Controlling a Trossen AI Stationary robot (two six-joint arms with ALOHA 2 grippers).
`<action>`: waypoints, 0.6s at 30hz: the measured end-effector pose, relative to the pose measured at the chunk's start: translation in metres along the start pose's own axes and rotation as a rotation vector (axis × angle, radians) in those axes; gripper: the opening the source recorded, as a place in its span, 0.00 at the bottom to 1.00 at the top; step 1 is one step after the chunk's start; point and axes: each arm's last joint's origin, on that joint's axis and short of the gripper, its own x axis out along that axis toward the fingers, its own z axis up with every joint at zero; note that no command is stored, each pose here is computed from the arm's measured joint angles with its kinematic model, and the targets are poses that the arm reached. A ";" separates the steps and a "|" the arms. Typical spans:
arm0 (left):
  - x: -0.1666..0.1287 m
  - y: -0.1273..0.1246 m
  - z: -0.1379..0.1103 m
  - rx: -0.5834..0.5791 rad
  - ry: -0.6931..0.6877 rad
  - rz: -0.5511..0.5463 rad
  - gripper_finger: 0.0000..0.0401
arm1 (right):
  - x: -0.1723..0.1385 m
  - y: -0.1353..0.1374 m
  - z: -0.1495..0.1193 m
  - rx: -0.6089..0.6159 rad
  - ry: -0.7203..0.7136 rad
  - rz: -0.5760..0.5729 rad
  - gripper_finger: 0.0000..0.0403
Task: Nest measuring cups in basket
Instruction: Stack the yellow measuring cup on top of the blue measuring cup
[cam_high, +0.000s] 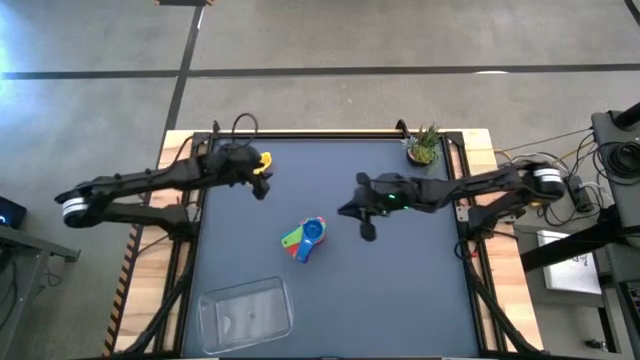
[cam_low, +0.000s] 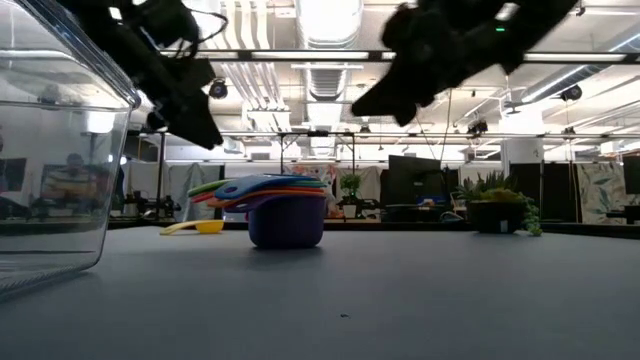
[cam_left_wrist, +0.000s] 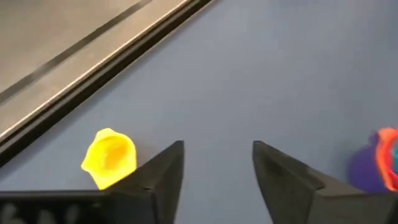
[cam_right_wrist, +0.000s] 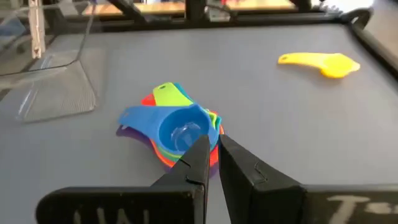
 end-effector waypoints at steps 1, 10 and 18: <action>0.004 0.002 0.003 -0.007 0.014 0.013 0.47 | -0.006 0.002 -0.004 -0.006 -0.022 -0.009 0.06; 0.053 0.020 0.020 -0.013 0.257 0.125 0.56 | -0.041 0.010 -0.047 0.045 -0.128 -0.018 0.06; 0.092 0.042 0.021 -0.053 0.453 0.200 0.58 | -0.048 0.011 -0.064 0.060 -0.111 -0.018 0.06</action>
